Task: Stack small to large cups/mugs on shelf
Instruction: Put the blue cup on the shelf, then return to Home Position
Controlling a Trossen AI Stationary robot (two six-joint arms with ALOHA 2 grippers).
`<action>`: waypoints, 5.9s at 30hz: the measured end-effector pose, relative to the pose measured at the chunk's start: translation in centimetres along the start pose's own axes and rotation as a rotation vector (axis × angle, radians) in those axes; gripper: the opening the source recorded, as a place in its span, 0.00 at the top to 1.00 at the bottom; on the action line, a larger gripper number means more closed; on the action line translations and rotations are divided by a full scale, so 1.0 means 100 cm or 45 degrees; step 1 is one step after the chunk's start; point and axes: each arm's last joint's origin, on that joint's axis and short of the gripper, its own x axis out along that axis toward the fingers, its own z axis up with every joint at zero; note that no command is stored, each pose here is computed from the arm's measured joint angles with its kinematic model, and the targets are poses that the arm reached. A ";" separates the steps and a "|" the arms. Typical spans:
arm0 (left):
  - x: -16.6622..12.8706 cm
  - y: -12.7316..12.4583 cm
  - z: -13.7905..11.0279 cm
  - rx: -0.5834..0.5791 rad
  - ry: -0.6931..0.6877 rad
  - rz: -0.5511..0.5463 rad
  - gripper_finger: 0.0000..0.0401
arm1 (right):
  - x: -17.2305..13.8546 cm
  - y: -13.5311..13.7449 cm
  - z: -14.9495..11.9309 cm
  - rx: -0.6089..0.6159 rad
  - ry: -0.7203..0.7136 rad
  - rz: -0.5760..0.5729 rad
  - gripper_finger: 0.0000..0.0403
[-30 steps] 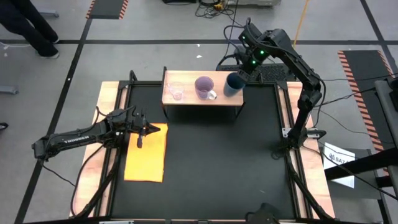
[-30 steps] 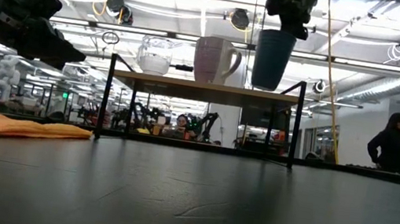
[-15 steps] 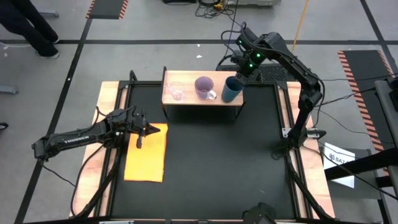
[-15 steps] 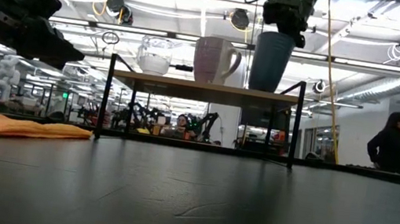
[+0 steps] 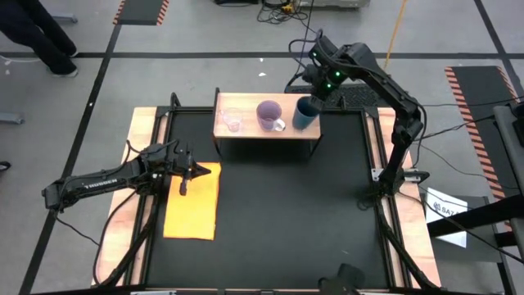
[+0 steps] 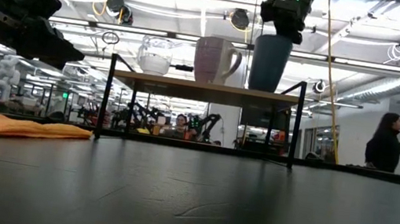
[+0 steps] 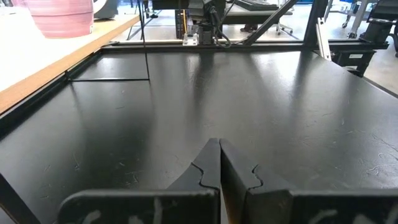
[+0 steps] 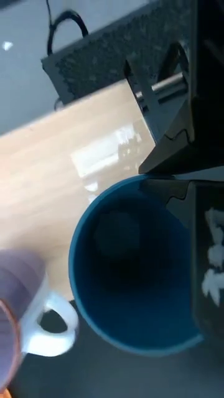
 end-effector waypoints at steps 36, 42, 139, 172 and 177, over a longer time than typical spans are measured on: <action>0.000 0.000 0.000 0.007 0.001 0.001 1.00 | -0.013 0.013 0.000 -0.049 0.013 -0.014 1.00; 0.000 0.000 0.000 0.006 0.001 0.001 1.00 | -0.006 0.013 0.002 -0.043 0.044 0.002 1.00; 0.000 0.000 -0.001 0.011 0.014 -0.004 1.00 | -0.076 0.062 -0.012 -0.194 -0.264 0.133 0.98; 0.000 0.000 0.003 0.032 -0.031 0.005 1.00 | -0.091 0.100 -0.188 -0.320 -0.652 0.228 1.00; 0.000 0.000 0.005 0.033 -0.054 0.008 1.00 | -0.068 0.100 -0.208 -0.283 -0.686 0.235 1.00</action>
